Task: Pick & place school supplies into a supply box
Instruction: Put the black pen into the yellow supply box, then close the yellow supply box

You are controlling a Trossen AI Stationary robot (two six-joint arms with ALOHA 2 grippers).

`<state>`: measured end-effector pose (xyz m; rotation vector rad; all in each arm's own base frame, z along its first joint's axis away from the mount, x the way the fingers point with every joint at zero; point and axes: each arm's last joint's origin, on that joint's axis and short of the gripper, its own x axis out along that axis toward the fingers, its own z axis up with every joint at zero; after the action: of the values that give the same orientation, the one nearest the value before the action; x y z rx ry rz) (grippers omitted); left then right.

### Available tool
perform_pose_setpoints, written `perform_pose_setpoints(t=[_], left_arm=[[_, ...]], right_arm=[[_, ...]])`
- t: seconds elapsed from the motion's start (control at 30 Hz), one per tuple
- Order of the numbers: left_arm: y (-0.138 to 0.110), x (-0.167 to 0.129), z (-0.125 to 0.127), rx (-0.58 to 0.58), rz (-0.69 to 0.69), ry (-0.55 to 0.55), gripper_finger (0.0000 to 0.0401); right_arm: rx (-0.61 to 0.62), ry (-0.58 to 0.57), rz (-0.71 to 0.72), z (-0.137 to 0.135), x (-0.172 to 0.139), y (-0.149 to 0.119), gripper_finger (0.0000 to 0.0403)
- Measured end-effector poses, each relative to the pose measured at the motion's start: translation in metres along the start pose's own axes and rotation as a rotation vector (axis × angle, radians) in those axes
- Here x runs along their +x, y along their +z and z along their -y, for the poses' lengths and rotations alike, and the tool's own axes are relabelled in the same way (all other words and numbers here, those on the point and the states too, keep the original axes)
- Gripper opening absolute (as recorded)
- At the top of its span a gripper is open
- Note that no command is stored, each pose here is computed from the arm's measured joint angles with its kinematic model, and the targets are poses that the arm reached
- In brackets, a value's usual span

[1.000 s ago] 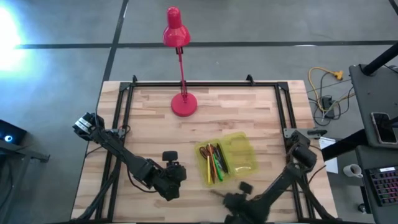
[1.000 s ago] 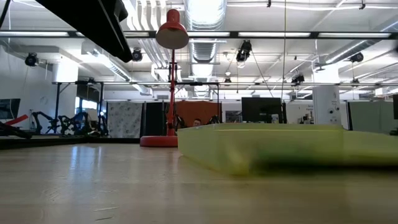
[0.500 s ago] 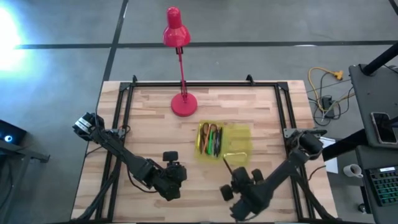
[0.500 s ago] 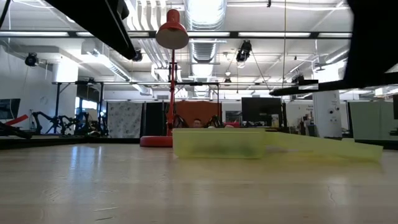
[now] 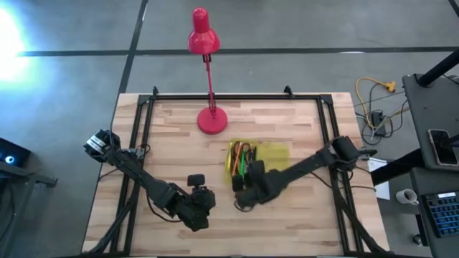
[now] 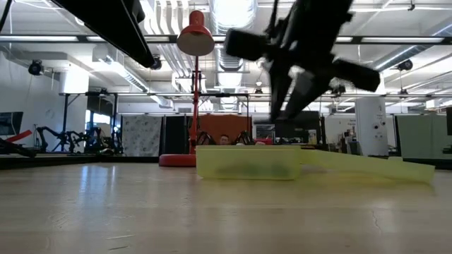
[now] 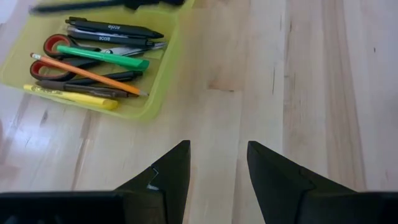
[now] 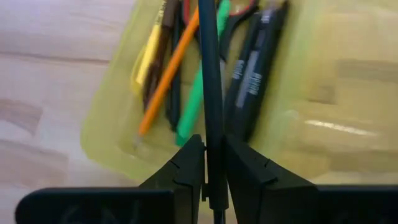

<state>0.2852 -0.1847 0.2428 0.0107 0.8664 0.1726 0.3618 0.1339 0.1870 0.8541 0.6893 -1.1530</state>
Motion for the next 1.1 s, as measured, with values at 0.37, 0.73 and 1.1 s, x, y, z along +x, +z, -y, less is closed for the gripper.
perform_pose_setpoints(t=[0.37,0.73,1.1], left_arm=[[-0.002,-0.001,0.001,0.002,-0.007,0.001,0.0143],[-0.003,-0.001,0.0,0.007,-0.008,0.019,0.0143],[0.002,0.018,-0.026,-0.22,-0.1,0.043,0.0143]], right_arm=[[0.19,-0.146,-0.069,0.017,0.037,0.016,0.0094],[0.149,-0.104,-0.055,0.013,0.015,0.027,0.0128],[-0.045,-0.153,-0.095,0.081,-0.052,0.014,0.0109]])
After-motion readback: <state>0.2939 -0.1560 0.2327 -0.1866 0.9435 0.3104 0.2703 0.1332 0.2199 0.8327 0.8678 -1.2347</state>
